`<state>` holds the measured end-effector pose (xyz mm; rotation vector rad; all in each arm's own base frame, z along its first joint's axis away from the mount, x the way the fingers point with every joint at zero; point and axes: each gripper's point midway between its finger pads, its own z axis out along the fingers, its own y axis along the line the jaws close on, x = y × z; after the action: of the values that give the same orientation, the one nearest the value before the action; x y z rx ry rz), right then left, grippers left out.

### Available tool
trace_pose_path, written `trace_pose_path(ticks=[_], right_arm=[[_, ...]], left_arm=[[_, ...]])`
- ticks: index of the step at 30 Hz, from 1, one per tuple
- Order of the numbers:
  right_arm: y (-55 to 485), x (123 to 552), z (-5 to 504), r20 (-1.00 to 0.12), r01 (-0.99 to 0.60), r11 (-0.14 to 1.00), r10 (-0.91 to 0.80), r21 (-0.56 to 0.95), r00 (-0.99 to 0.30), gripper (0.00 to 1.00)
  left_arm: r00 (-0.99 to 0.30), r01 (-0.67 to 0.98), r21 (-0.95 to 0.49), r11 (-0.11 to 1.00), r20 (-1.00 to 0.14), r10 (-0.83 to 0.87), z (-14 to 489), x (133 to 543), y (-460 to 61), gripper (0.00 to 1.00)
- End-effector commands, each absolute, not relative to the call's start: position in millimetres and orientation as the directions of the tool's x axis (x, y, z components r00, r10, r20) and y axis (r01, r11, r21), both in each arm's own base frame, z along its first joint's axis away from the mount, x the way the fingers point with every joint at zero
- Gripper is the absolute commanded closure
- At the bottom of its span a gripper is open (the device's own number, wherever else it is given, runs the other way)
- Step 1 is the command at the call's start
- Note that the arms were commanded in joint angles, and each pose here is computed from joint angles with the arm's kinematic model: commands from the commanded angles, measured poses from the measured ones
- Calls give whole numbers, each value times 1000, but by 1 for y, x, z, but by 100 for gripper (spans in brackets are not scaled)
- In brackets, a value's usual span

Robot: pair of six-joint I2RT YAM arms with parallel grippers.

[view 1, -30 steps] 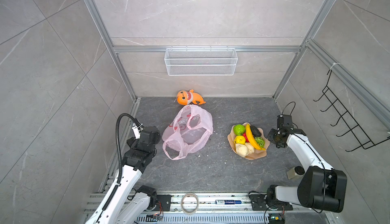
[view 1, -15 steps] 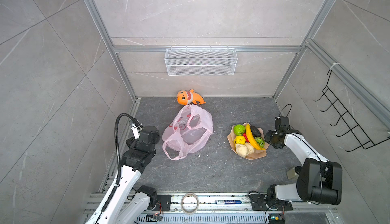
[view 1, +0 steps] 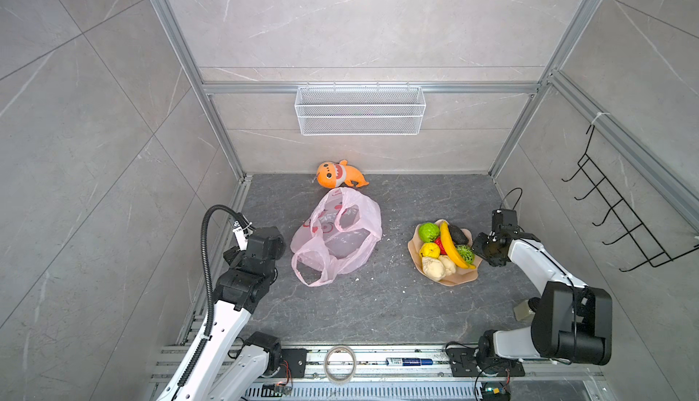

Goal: Take fruits out of the plastic bag
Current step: Move the plate to the center of the table.

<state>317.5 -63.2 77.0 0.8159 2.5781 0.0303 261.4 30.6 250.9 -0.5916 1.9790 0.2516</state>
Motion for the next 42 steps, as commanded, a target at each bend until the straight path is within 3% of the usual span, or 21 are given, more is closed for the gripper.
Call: trace_pose_path(ticks=[1,31,42], right_arm=[[-61,313,72,-380,557,816,571,158,-728,67],[26,356,88,-414,407,898,439,167,-798,69],[21,357,99,-447,401,907,414,128,-793,65]], left_arm=[[-356,-508,-79,858,-888,-292,259,260,33,0],[-353,-509,-90,856,-885,-302,256,252,35,0],[-355,-511,-86,855,-885,-301,256,249,36,1]])
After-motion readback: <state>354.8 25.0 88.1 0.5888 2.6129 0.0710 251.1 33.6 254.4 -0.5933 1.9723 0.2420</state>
